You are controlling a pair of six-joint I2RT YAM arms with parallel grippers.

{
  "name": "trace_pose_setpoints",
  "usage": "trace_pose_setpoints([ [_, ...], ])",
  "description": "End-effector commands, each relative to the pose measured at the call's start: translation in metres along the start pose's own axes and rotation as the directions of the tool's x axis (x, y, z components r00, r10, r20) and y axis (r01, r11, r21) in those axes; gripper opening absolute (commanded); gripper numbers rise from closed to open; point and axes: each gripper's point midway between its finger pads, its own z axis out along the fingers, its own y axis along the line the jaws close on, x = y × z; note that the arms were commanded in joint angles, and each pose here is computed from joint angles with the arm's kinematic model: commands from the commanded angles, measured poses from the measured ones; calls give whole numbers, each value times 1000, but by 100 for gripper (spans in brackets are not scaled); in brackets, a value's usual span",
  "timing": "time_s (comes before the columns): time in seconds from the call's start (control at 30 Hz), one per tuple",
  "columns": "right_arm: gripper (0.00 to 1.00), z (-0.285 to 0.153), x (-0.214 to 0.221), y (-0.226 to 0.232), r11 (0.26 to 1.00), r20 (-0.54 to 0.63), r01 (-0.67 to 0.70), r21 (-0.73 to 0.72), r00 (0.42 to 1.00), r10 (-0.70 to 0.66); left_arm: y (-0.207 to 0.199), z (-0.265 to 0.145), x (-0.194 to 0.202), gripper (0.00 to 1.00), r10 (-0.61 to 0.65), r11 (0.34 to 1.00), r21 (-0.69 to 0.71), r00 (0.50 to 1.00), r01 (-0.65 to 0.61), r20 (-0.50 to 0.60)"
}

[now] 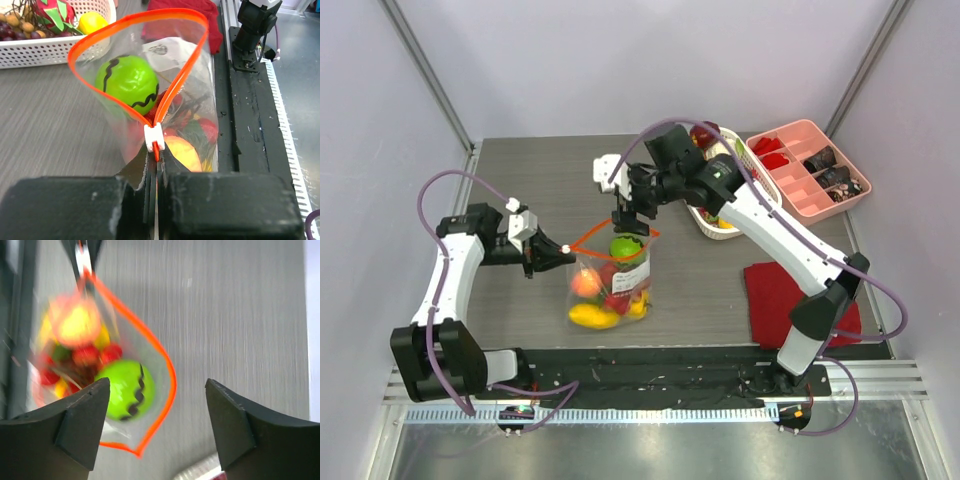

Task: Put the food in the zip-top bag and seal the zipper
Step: Zip the zipper food storage bag at the center of the board.

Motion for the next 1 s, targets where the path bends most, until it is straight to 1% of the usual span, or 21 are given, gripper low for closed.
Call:
trace_pose_setpoints([
  [0.0,79,-17,-77,4,982,253,-174,-68,950,185,-43,0,-30,0,-222,975,31,974,221,53],
  [0.07,76,-9,-83,13,969,267,-221,-109,933,242,-42,-1,-30,0,-212,977,29,976,211,41],
  [0.23,75,17,-93,23,979,312,-164,-124,930,195,-44,-2,-32,0,-131,991,23,991,131,15],
  [0.37,75,38,-99,35,984,317,-114,-140,936,154,-44,-3,-32,0,-117,993,22,993,117,6],
  [0.5,72,52,-106,42,984,330,-101,-150,933,146,-43,-3,-32,0,-105,994,23,995,105,2],
  [0.53,69,57,-104,43,984,324,-97,-147,935,141,-43,-3,-34,0,-94,995,23,996,94,2],
  [0.7,61,73,-104,46,988,317,-71,-140,942,113,-43,-3,-35,0,-73,997,27,997,74,-3],
  [0.73,57,74,-103,44,989,316,-69,-135,942,109,-42,-3,-35,0,-72,997,27,997,72,-3],
  [0.83,50,77,-97,46,990,302,-51,-134,949,89,-42,-3,-35,0,-69,997,27,998,69,-8],
  [0.97,44,80,-87,48,991,271,-29,-131,960,64,-41,-3,-37,0,-69,997,27,998,69,5],
])
